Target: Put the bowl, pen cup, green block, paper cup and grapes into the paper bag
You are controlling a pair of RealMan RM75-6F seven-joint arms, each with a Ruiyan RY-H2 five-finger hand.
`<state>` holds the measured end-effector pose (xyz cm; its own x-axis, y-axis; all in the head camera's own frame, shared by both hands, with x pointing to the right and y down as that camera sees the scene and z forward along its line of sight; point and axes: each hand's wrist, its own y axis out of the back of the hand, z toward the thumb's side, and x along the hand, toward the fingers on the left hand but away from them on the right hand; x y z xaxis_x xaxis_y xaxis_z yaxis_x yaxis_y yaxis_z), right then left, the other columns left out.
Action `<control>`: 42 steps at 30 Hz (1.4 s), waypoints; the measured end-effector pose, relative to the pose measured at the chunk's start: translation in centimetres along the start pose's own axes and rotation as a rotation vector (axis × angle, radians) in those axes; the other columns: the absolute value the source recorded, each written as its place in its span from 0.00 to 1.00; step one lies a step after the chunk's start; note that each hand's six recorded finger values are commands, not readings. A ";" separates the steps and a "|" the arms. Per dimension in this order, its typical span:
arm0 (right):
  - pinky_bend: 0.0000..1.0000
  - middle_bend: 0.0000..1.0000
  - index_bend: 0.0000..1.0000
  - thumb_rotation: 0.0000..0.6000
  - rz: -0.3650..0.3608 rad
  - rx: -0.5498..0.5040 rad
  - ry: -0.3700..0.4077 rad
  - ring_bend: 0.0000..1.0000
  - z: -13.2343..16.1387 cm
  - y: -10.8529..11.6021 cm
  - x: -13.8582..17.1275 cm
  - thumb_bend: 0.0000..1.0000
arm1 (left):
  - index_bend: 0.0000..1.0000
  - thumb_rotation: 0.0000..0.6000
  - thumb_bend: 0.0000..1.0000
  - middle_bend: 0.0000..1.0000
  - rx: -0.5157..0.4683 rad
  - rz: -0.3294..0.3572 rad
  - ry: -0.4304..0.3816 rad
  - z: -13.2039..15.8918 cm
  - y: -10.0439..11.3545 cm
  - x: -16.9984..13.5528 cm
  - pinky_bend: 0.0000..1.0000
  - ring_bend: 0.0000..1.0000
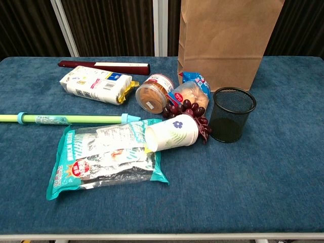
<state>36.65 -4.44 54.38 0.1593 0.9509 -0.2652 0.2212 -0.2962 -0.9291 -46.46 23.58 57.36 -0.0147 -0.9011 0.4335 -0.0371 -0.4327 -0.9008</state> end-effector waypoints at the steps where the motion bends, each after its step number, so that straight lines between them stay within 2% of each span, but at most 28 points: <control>1: 0.55 0.40 0.40 1.00 0.011 0.005 0.001 0.33 0.5 0.0 -1.1 0.20 | 0.26 1.00 0.00 0.23 0.000 0.000 0.002 -0.1 0.0 0.0 0.20 0.15; 4: 0.52 0.37 0.35 1.00 0.037 0.016 0.002 0.30 2.3 -0.3 -3.8 0.20 | 0.26 1.00 0.00 0.23 -0.001 -0.001 0.012 -0.4 0.0 -0.4 0.20 0.15; 8: 0.44 0.30 0.23 1.00 0.074 0.038 0.007 0.23 5.1 -1.3 -6.9 0.20 | 0.26 1.00 0.00 0.23 -0.004 -0.005 0.019 -0.5 -0.1 -0.3 0.20 0.15; 14: 0.31 0.16 0.01 1.00 0.143 0.043 -0.014 0.11 7.2 -4.0 -9.0 0.21 | 0.26 1.00 0.00 0.23 -0.006 -0.010 0.025 -0.5 -0.1 -0.3 0.20 0.15; 18: 0.23 0.07 0.00 1.00 0.203 0.050 -0.017 0.03 8.1 -5.9 -9.3 0.21 | 0.26 1.00 0.00 0.23 -0.007 -0.009 0.031 -0.3 0.1 -0.1 0.20 0.15; 22: 0.22 0.05 0.00 1.00 0.193 0.032 -0.017 0.03 7.8 -5.5 -8.8 0.21 | 0.26 1.00 0.00 0.23 -0.005 -0.012 0.031 -0.3 0.1 0.1 0.20 0.15; 25: 0.23 0.09 0.00 1.00 0.179 -0.009 -0.012 0.03 7.3 -4.8 -7.8 0.20 | 0.26 1.00 0.00 0.23 -0.004 -0.011 0.022 -0.1 0.1 0.4 0.20 0.15; 29: 0.29 0.16 0.00 1.00 0.153 -0.045 0.002 0.08 5.9 -3.5 -5.6 0.18 | 0.26 1.00 0.00 0.23 -0.002 -0.006 0.014 0.1 0.2 0.6 0.20 0.15; 35: 0.35 0.28 0.13 1.00 0.137 -0.049 0.019 0.17 2.2 -2.2 0.0 0.09 | 0.26 1.00 0.00 0.23 -0.001 -0.006 0.013 -0.1 0.0 0.4 0.20 0.15; 39: 0.36 0.31 0.16 1.00 0.211 -0.018 0.048 0.18 0.5 -3.5 4.2 0.02 | 0.26 1.00 0.00 0.23 0.001 0.002 -0.002 0.1 0.1 0.4 0.20 0.15; 42: 0.36 0.30 0.16 1.00 0.308 0.015 0.084 0.18 -0.1 -5.6 7.6 0.00 | 0.26 1.00 0.00 0.23 0.004 0.013 -0.014 0.4 0.3 0.3 0.20 0.15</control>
<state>36.75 4.43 57.61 0.2954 0.8061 -0.5128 0.1358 -0.5667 -0.8126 -46.12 23.16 57.20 -0.0012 -0.9067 0.4217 -0.0327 -0.4215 -0.9063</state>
